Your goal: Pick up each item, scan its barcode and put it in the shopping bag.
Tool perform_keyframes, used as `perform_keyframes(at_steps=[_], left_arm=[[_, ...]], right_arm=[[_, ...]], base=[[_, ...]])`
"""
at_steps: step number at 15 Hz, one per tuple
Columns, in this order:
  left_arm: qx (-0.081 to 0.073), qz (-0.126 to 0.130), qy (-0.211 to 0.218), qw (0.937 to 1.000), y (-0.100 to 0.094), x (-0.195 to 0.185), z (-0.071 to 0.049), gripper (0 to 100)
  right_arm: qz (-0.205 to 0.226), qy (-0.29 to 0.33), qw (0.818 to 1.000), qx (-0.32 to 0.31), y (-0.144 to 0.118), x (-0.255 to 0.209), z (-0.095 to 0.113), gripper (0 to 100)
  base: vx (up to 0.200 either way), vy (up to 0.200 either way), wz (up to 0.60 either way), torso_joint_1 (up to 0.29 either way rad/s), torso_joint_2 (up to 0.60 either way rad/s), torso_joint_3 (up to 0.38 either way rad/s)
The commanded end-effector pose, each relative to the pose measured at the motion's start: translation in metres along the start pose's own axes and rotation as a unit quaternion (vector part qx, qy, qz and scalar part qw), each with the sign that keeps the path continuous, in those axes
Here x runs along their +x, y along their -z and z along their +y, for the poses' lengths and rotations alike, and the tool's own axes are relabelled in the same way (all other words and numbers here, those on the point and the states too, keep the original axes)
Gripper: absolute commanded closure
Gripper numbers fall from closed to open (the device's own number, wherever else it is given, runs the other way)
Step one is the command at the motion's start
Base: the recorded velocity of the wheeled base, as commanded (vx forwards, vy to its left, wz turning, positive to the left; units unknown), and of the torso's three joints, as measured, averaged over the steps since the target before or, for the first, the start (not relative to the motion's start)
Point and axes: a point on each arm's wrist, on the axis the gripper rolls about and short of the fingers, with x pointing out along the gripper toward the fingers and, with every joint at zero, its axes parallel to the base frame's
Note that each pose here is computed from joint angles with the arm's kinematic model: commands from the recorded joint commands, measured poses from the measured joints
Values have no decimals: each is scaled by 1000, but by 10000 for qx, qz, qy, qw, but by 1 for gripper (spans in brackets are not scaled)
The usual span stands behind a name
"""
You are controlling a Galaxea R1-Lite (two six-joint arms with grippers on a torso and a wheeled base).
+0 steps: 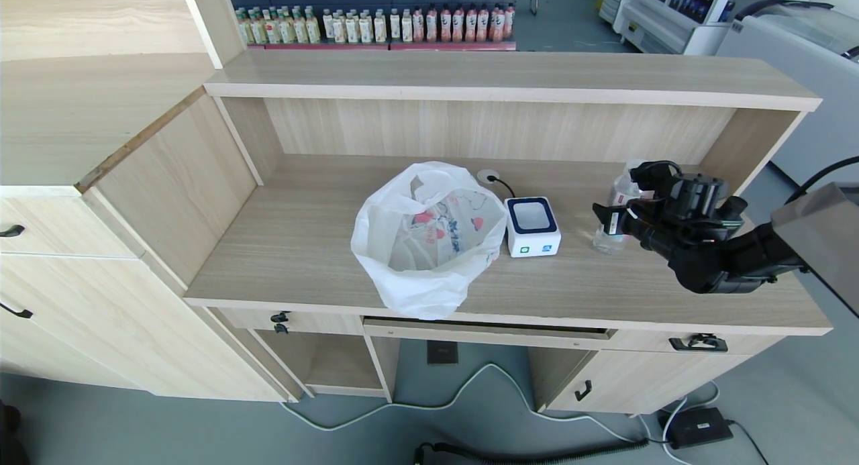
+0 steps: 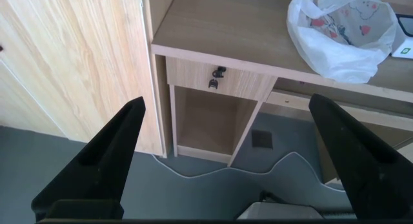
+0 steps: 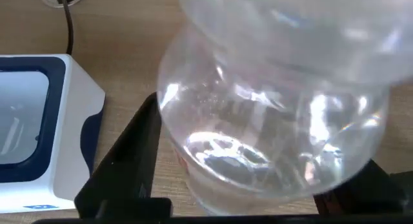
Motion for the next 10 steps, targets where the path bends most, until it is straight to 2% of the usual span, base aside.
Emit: perform_keyframes(at_steps=[1, 10], left_arm=[[-2, -3, -1, 10000, 0, 0, 0, 0], [-2, -3, -1, 10000, 0, 0, 0, 0]], right_arm=[[-69, -17, 10000, -10, -4, -1, 0, 100], [71, -3, 9999, -158, 11, -20, -5, 100]], base=[[0, 0, 0, 0, 0, 0], [0, 0, 0, 0, 0, 0]])
